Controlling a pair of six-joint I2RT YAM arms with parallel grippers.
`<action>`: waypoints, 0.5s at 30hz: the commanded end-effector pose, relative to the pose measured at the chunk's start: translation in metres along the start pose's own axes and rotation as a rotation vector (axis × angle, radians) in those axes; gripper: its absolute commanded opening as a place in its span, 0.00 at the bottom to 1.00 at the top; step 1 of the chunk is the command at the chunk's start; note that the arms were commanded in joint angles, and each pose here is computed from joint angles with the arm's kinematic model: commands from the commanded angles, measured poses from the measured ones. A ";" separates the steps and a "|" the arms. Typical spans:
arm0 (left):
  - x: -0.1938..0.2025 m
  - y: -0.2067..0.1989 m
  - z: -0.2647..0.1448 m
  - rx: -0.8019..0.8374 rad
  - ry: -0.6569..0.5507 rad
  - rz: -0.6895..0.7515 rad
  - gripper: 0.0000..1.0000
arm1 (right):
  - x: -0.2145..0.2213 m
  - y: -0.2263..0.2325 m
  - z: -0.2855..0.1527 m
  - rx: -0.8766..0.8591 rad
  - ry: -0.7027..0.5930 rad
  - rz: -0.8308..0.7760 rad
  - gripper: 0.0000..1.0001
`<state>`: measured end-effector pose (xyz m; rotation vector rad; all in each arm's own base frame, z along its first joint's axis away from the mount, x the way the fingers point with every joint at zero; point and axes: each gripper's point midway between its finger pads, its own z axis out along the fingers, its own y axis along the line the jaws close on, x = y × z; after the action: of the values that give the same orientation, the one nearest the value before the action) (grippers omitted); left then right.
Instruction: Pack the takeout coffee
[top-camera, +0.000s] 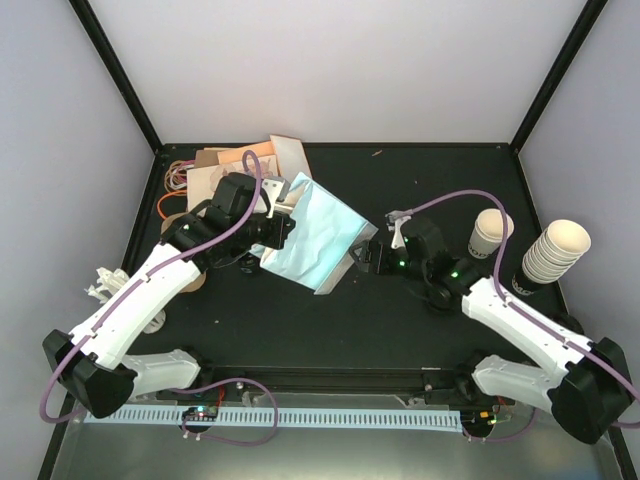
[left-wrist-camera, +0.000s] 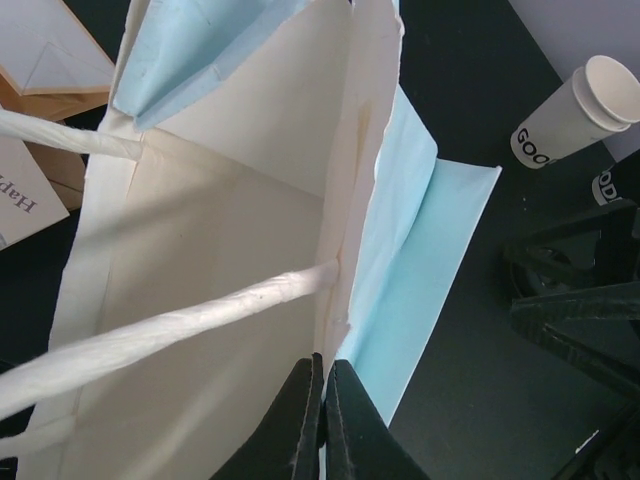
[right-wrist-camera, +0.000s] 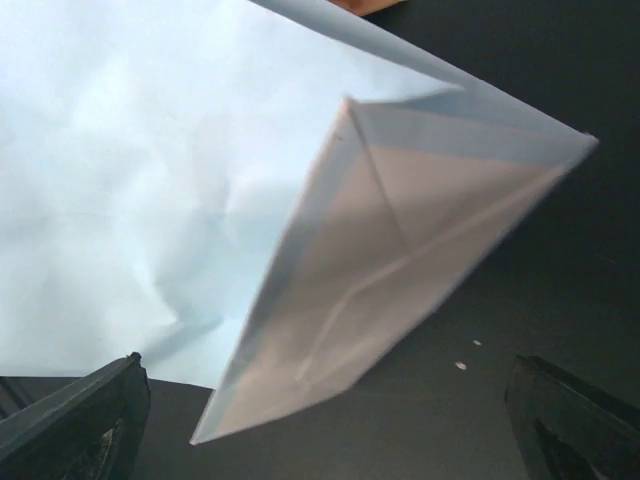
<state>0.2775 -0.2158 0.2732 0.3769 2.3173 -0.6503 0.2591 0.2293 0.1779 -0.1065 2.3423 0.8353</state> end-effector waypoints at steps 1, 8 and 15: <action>-0.012 -0.010 -0.013 0.031 -0.047 0.005 0.02 | -0.011 0.021 0.002 -0.074 -0.028 0.004 1.00; -0.013 -0.015 -0.011 0.062 -0.059 0.005 0.01 | -0.005 0.020 0.030 -0.019 0.021 0.077 1.00; -0.015 -0.016 -0.014 0.069 -0.070 0.011 0.02 | -0.003 -0.005 0.040 0.134 0.019 0.060 1.00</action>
<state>0.2772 -0.2193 0.2758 0.3842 2.3059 -0.6762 0.2695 0.2563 0.1479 -0.0411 2.4487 0.8058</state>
